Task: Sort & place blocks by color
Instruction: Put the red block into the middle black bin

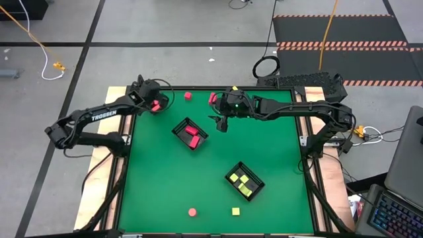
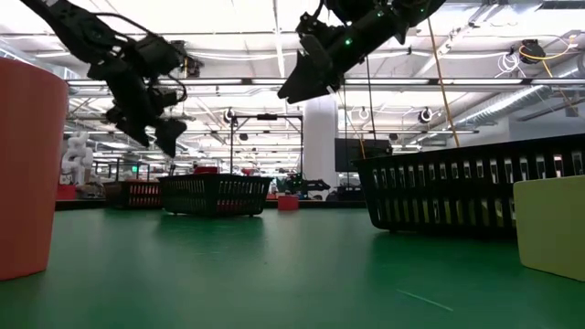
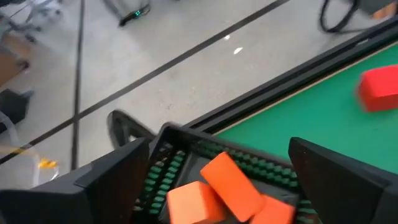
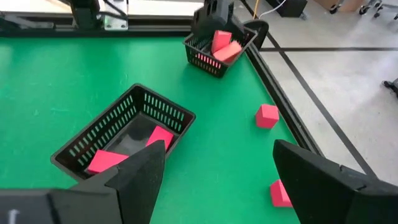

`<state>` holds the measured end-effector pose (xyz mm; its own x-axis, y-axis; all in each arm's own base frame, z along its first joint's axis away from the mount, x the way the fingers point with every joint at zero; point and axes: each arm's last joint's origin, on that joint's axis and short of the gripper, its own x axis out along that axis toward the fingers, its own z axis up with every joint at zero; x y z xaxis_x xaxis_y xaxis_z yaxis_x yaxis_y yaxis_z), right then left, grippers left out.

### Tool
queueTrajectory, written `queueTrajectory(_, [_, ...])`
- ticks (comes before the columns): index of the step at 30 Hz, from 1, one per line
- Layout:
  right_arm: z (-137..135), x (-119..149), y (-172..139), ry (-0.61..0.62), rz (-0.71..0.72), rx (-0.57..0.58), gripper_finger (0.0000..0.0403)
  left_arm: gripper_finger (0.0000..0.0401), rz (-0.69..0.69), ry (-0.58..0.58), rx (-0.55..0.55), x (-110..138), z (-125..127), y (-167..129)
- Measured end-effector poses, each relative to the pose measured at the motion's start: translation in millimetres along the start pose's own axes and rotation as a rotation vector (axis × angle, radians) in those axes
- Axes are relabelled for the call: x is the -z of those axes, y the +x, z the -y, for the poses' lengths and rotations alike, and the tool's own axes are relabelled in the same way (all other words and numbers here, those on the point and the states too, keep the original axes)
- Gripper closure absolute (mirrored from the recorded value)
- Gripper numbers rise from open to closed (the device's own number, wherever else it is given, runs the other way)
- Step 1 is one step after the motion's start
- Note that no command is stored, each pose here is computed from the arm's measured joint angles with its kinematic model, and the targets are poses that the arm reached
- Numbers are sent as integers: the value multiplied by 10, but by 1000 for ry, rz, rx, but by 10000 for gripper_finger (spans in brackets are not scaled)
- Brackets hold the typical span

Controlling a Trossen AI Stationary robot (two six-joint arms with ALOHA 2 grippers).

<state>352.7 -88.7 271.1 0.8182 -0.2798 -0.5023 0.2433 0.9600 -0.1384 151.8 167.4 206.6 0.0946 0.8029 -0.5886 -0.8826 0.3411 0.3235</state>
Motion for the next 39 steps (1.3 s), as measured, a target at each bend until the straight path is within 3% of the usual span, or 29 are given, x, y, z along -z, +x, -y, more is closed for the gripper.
queueTrajectory(6, [38, 13, 3, 4, -10, 8, 112, 12, 133, -35, 226, -107, 12, -271])
queueTrajectory(12, [306, 101, 40, 82, -57, 70, 112, 11, 273, -49, 495, -197, 23, -529])
queueTrajectory(19, [531, 144, 154, 124, -170, 109, 112, 11, 366, -52, 641, -266, 31, -629])
queueTrajectory(28, [875, -64, 634, 317, -286, 170, 112, 11, 416, -70, 659, -313, 14, -642])
queueTrajectory(39, [1183, 276, 1234, 518, -452, 247, 112, 11, 373, -51, 653, -274, 16, -620])
